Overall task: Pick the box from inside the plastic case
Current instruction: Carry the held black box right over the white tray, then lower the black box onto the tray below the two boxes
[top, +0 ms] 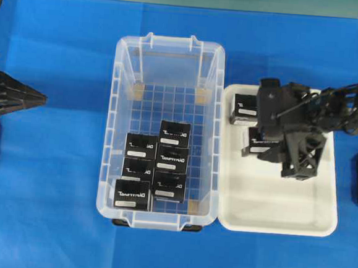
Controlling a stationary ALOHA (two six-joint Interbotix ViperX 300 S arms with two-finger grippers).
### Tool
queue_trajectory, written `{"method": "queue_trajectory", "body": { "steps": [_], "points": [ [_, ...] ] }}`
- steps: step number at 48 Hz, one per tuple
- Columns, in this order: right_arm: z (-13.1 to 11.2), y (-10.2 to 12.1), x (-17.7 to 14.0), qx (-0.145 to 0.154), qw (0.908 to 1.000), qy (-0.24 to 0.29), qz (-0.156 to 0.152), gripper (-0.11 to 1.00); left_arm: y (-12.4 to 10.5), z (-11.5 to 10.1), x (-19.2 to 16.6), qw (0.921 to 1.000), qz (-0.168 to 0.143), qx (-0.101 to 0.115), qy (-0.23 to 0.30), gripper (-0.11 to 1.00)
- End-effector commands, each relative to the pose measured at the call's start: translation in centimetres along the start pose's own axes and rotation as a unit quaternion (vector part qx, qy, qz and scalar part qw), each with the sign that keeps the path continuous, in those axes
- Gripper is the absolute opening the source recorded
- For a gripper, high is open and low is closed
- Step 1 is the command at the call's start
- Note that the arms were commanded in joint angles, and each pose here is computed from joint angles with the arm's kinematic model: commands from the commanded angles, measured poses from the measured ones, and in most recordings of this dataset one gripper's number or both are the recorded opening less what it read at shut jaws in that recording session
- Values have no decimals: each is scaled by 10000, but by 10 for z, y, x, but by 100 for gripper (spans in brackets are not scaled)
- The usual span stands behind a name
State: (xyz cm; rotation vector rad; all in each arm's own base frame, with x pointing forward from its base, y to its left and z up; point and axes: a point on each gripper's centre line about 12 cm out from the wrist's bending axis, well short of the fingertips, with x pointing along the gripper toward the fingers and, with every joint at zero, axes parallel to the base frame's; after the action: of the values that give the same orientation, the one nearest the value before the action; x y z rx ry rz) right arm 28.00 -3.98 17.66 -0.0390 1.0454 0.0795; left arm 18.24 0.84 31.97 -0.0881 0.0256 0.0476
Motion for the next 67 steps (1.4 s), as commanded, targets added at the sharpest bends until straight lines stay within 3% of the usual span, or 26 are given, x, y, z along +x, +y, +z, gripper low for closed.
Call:
{"method": "queue_trajectory", "body": {
  "steps": [1, 19, 35, 59, 67],
  "points": [
    [-1, -1, 11, -42, 10000, 31, -27, 66, -1, 10, 1, 9999, -5, 15, -138, -1],
    [-3, -10, 50, -65, 9997, 195, -141, 66, -1, 12, 0, 9998, -8, 8, -176, -1],
    [-5, -22, 49, 150, 9994, 191, -242, 66, -1, 10, 0, 9999, -2, 15, -115, -1],
    [3, -23, 50, 236, 9992, 308, -126, 65, 0, 4, -3, 9997, 35, 15, 228, -1],
    [3, -23, 50, 457, 9983, 344, -110, 65, 0, 6, -5, 9998, 34, 15, 205, -1]
  ]
}}
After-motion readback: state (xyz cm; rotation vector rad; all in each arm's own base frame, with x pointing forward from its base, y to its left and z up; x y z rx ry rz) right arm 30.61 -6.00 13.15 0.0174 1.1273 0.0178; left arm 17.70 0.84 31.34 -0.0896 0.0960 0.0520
